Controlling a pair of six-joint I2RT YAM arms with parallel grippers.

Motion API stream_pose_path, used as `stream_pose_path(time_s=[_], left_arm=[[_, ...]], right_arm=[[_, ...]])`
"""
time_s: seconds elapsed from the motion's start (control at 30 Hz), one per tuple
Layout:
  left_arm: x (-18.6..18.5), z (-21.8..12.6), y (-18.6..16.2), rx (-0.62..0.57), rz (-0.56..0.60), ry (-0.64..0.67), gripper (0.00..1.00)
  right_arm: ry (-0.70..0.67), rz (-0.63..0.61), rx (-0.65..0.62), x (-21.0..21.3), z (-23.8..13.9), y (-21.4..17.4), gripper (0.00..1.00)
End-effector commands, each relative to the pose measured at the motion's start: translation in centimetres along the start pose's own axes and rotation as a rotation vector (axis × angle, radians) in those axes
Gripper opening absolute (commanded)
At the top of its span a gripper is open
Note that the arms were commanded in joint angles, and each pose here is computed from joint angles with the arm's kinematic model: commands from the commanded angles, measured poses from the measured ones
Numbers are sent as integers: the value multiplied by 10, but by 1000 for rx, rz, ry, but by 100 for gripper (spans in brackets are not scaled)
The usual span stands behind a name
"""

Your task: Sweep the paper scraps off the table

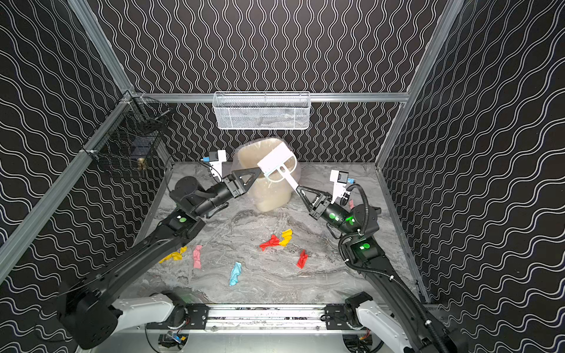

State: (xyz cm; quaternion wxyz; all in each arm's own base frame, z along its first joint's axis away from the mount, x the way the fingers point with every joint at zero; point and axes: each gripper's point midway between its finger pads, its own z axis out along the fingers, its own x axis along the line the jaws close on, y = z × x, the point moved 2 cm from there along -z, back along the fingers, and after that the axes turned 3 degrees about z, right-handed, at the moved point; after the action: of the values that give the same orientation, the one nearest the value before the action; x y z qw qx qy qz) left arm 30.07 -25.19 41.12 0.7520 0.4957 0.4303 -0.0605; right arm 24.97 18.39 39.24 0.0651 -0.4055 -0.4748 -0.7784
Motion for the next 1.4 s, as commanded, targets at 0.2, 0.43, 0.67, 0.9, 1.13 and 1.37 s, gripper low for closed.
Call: stream_pose_path(time_s=[0.2,0.43,0.67,0.9,1.13,1.37], left_arm=[[106,-79,-18,276,85,578,99],[214,-150,-27,424,84,973,99],[303,-210,-22,495,-14,1214,99],[350,-233,3,502,-34,1313,97],[388,-246,23,509,-34,1337,99],[416,-246,14,524,-141,1229,99]], right_arm=[[-175,-111,45,-10,-16,11,0],[-247,-145,47,-9,-32,15,0],[-269,-149,44,-9,-40,13,0],[-267,-148,39,-10,-44,10,0],[-255,-143,39,-7,-43,11,0],[-267,-149,40,-7,-45,11,0]])
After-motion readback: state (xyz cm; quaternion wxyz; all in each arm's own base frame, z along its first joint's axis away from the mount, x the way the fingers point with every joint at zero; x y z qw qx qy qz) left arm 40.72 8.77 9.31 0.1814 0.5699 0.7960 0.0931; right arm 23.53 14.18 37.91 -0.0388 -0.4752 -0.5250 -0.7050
